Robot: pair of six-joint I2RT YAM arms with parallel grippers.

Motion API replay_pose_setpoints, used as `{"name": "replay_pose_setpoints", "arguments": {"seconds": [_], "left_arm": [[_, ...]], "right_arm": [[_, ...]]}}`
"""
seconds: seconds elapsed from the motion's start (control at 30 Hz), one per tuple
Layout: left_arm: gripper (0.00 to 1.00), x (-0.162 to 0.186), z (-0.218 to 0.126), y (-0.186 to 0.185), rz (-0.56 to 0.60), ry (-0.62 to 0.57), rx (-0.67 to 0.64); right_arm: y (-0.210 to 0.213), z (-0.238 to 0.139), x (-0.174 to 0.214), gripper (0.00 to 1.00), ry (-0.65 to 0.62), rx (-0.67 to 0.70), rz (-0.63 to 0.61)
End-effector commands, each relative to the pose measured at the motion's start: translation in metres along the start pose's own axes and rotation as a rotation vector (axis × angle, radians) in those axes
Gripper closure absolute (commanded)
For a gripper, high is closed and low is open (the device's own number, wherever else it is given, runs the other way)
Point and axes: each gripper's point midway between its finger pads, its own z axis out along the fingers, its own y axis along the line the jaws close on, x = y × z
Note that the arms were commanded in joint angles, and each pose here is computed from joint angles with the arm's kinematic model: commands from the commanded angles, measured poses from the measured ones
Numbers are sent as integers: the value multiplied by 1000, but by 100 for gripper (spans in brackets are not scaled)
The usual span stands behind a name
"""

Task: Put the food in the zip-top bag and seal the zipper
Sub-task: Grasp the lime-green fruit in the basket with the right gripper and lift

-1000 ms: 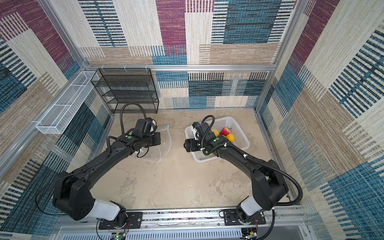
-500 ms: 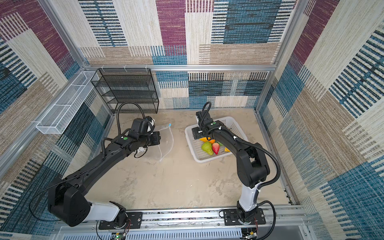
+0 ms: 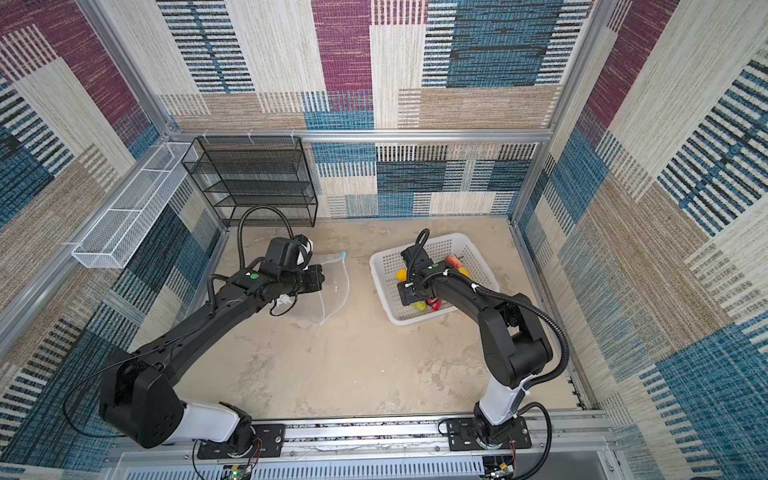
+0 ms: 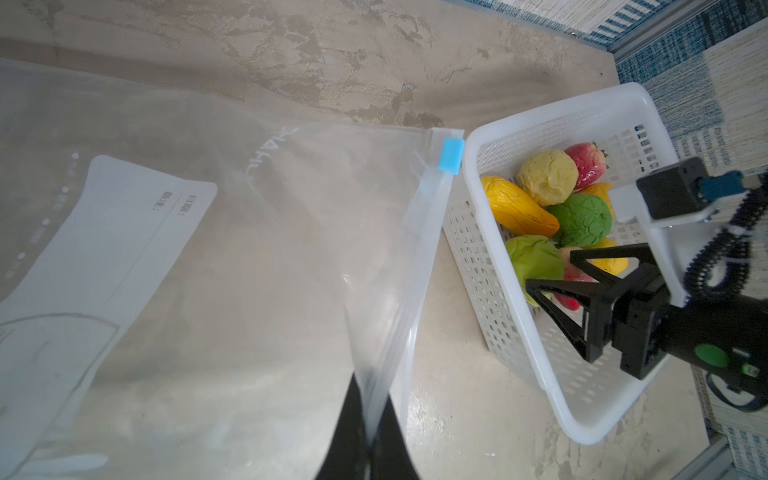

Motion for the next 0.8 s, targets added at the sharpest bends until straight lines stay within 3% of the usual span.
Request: {"name": "replay_pose_setpoints", "arguments": {"seconds": [0.0,0.3,0.43,0.57,0.77], "left_arm": [[100,-2,0,-5,8,-3,25],[100,-6,-8,-4,17,-29,17],[100,-6,-9,-3,21,-34,12],[100,-6,-9,-3,19,-34,12],[100,-6,-8,-2,21,-35,4]], "right_arm": [[10,5,-14,22,-62,-55,35],[7,29,-22,26,-35,-15,12],[4,30,-19,35,-34,0,22],[4,23,-22,43,-55,-2,27],[9,-14,-48,43,-152,-42,44]]}}
